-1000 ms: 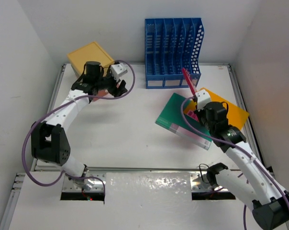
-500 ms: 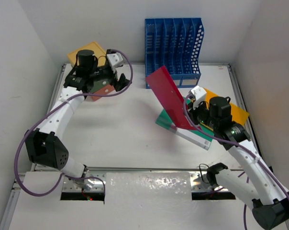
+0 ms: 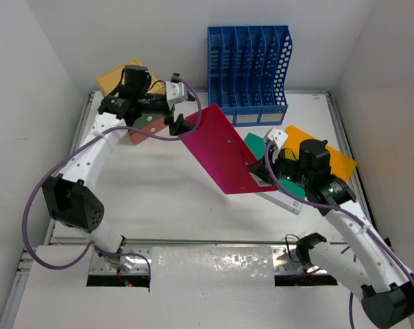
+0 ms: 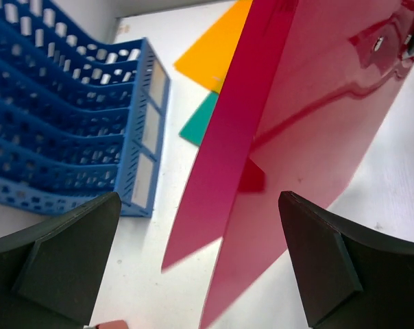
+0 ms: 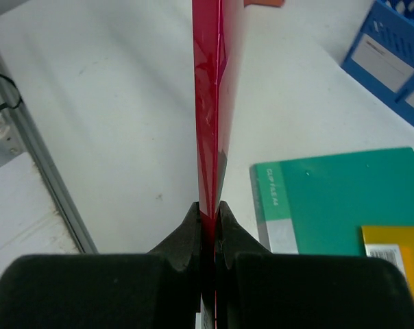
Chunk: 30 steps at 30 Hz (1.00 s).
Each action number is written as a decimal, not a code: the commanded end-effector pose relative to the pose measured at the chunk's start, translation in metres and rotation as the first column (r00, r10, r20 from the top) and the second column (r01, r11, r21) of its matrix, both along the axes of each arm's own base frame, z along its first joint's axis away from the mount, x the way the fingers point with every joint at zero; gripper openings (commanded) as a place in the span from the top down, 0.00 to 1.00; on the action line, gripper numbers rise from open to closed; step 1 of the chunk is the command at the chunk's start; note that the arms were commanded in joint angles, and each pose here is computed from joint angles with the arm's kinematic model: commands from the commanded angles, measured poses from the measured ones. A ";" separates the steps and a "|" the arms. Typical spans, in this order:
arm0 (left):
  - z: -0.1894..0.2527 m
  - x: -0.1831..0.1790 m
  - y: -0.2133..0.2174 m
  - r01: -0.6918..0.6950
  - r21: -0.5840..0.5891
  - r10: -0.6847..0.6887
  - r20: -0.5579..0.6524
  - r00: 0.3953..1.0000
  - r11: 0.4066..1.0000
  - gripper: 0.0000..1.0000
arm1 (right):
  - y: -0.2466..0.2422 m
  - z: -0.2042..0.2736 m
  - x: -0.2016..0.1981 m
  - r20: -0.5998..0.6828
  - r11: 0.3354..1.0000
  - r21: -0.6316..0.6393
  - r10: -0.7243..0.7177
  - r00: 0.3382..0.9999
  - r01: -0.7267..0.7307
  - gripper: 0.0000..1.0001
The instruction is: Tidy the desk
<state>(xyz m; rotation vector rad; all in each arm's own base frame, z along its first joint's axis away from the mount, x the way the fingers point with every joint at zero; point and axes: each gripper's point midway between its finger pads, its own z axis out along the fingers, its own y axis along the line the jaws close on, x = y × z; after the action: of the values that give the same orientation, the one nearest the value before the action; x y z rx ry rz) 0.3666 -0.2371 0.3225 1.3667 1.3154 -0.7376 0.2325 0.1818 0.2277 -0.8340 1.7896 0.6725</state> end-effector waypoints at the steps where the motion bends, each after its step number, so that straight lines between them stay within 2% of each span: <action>1: 0.008 -0.026 -0.008 0.140 0.019 -0.141 0.039 0.989 0.990 0.01 | 0.018 0.028 -0.008 0.129 0.989 0.060 0.129 0.983 -0.138 1.00; 5: -0.005 -0.028 -0.010 0.162 0.056 -0.164 0.039 0.986 0.985 0.01 | 0.024 0.028 -0.011 0.130 0.981 0.069 0.174 0.976 -0.184 1.00; 7: -0.008 -0.030 -0.010 0.168 0.065 -0.170 0.031 0.985 0.984 0.04 | 0.025 0.025 -0.012 0.125 0.978 0.062 0.189 0.974 -0.198 1.00; 8: -0.011 -0.032 -0.011 0.179 0.072 -0.181 0.025 0.983 0.981 0.14 | 0.026 0.026 -0.012 0.134 0.976 0.063 0.196 0.971 -0.206 1.00; 11: -0.020 -0.043 -0.012 0.215 0.108 -0.219 0.019 0.976 0.971 0.35 | 0.029 0.029 -0.012 0.167 0.971 0.072 0.215 0.962 -0.229 1.00; 13: -0.028 -0.054 -0.013 0.250 0.140 -0.254 0.013 0.967 0.958 0.42 | 0.031 0.031 -0.011 0.176 0.968 0.077 0.222 0.959 -0.238 1.00; 15: -0.033 -0.067 -0.016 0.290 0.155 -0.294 -0.001 0.956 0.944 0.60 | 0.033 0.032 -0.007 0.182 0.968 0.078 0.223 0.958 -0.240 1.00; 16: -0.032 -0.072 -0.018 0.302 0.154 -0.305 -0.003 0.952 0.941 0.71 | 0.033 0.031 -0.006 0.179 0.968 0.078 0.222 0.959 -0.238 1.00; 17: -0.032 -0.076 -0.019 0.309 0.153 -0.311 -0.010 0.950 0.939 0.99 | 0.034 0.028 -0.004 0.168 0.968 0.076 0.226 0.960 -0.241 1.00; 22: -0.020 -0.084 -0.017 0.290 0.148 -0.297 0.026 0.955 0.946 1.00 | 0.033 0.018 0.010 0.148 0.980 0.063 0.179 0.973 -0.189 0.99; 24: -0.020 -0.086 -0.016 0.294 0.155 -0.305 0.054 0.951 0.943 1.00 | 0.032 0.012 0.018 0.133 0.985 0.056 0.156 0.979 -0.164 0.70; 25: -0.017 -0.090 -0.015 0.294 0.162 -0.308 0.074 0.948 0.942 1.00 | 0.034 0.016 0.022 0.143 0.985 0.063 0.149 0.978 -0.159 0.65; 26: -0.019 -0.092 -0.014 0.295 0.168 -0.310 0.076 0.948 0.941 1.00 | 0.035 0.018 0.026 0.145 0.986 0.069 0.143 0.979 -0.155 0.52; 29: -0.022 -0.097 -0.013 0.305 0.198 -0.327 0.088 0.941 0.932 1.00 | 0.044 0.030 0.039 0.172 0.986 0.076 0.136 0.976 -0.151 0.31; 30: -0.024 -0.098 -0.014 0.311 0.205 -0.335 0.092 0.938 0.928 1.00 | 0.048 0.045 0.044 0.213 0.985 0.080 0.135 0.968 -0.156 0.30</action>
<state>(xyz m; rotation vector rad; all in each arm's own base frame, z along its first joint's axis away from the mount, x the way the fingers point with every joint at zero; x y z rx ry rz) 0.2823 -0.2452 0.2780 1.7478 1.2486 -0.7822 0.2573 0.2126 0.2118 -0.9396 1.7184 0.7644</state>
